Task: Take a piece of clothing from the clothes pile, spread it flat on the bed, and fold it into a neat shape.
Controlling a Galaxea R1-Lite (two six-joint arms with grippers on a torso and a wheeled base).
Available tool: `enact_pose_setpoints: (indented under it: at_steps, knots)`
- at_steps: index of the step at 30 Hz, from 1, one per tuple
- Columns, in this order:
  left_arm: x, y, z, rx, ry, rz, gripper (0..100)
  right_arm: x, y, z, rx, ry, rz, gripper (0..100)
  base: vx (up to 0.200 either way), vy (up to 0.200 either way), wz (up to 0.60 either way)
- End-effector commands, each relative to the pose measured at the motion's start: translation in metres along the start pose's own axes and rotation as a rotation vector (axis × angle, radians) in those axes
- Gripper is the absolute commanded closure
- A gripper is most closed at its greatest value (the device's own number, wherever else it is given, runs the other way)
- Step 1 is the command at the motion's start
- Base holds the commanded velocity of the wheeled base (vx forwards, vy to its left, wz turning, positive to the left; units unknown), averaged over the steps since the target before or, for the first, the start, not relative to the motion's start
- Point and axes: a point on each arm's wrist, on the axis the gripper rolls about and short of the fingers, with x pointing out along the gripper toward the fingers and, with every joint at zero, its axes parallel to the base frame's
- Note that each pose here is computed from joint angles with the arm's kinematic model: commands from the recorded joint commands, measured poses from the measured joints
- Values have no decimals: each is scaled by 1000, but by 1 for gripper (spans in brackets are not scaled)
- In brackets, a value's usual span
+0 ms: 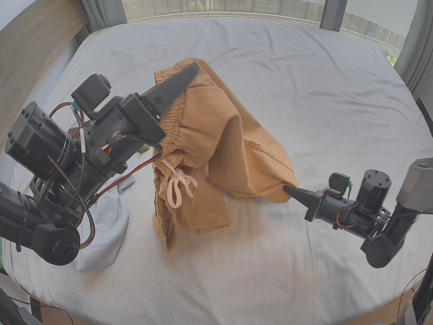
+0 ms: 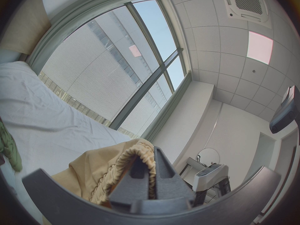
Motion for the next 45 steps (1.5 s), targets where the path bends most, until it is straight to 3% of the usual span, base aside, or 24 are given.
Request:
enact_pose_setpoints:
  at_steps: [1,7,13,19,21,26,31,32,40,45]
  knots:
    - [-6,4,-7,-35,30,46,100,-51,21,30,-63,-54,53,100,0,0,0]
    - [-18,33,3,-68,14,140,100,-89,16,49,-126,-107,39,100,0,0,0]
    - [-24,43,8,-93,-2,172,100,-102,14,62,-153,-140,51,100,0,0,0]
    - [-33,60,-7,-114,46,244,100,-113,29,74,-191,-185,71,100,0,0,0]
    - [-35,65,-15,-120,67,260,100,-115,31,72,-174,-164,69,100,0,0,0]
    - [-41,79,-40,-150,130,311,100,-110,26,41,-63,-5,60,100,0,0,0]
    - [-42,82,-42,-110,127,304,100,-98,10,20,6,83,36,100,0,0,0]
    - [-41,80,-37,-101,115,296,100,-93,1,7,49,137,26,100,0,0,0]
    - [-46,86,-34,-73,118,310,100,-83,-22,-29,80,221,25,100,0,0,0]
    - [-46,86,-33,-69,119,306,100,-84,-23,-35,88,246,21,100,0,0,0]
